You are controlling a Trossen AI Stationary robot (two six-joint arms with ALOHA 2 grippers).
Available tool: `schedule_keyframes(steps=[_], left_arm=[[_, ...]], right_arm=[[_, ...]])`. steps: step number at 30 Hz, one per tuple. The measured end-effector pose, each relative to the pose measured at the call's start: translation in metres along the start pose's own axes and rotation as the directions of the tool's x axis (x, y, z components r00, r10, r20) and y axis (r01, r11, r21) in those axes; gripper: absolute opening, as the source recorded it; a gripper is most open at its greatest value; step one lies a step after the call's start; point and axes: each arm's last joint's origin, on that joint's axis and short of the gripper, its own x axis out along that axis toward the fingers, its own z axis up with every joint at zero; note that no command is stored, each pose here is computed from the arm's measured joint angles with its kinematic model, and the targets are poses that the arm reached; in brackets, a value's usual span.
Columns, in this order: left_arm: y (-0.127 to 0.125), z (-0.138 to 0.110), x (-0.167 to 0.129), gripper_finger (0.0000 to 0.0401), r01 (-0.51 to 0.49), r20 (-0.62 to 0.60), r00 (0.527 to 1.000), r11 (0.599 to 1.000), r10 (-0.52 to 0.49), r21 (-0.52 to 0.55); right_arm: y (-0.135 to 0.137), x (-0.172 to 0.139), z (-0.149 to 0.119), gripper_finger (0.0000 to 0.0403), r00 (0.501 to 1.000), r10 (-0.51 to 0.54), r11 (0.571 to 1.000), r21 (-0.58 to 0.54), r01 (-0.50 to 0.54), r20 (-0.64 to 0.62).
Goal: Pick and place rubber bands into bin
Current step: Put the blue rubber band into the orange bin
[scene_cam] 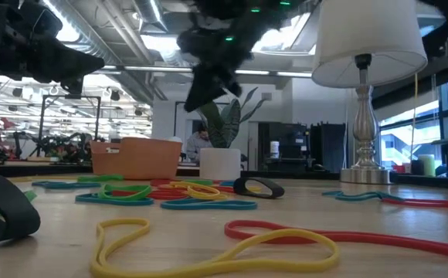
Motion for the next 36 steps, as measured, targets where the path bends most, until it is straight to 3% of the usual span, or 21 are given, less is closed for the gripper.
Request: schedule_keyframes(steps=[8, 14, 21, 29, 36], left_arm=[[0.002, 0.001, 0.0, 0.0006, -0.066, 0.015, 0.998, 0.998, 0.066, -0.013], [0.004, 0.006, 0.0, 0.0006, -0.127, 0.068, 0.988, 0.985, 0.136, -0.115], [0.003, 0.019, -0.002, 0.0006, -0.092, 0.198, 0.971, 0.971, 0.136, -0.219], [0.003, 0.035, -0.007, 0.0006, -0.049, 0.368, 0.919, 0.967, 0.141, -0.249], [0.003, 0.04, -0.009, 0.0006, -0.037, 0.418, 0.895, 0.961, 0.154, -0.276]], right_arm=[[-0.012, -0.061, -0.067, 0.0008, 0.984, 0.063, 0.992, 0.097, -0.08, 0.168], [-0.03, -0.102, -0.109, 0.0009, 0.972, 0.075, 0.989, 0.111, -0.101, 0.221], [-0.046, -0.134, -0.151, 0.0009, 0.957, 0.089, 0.991, 0.075, -0.114, 0.277], [-0.056, -0.155, -0.179, 0.0009, 0.929, 0.154, 0.988, -0.047, -0.147, 0.335], [-0.058, -0.157, -0.187, 0.0009, 0.934, 0.151, 0.986, -0.114, -0.12, 0.325]])
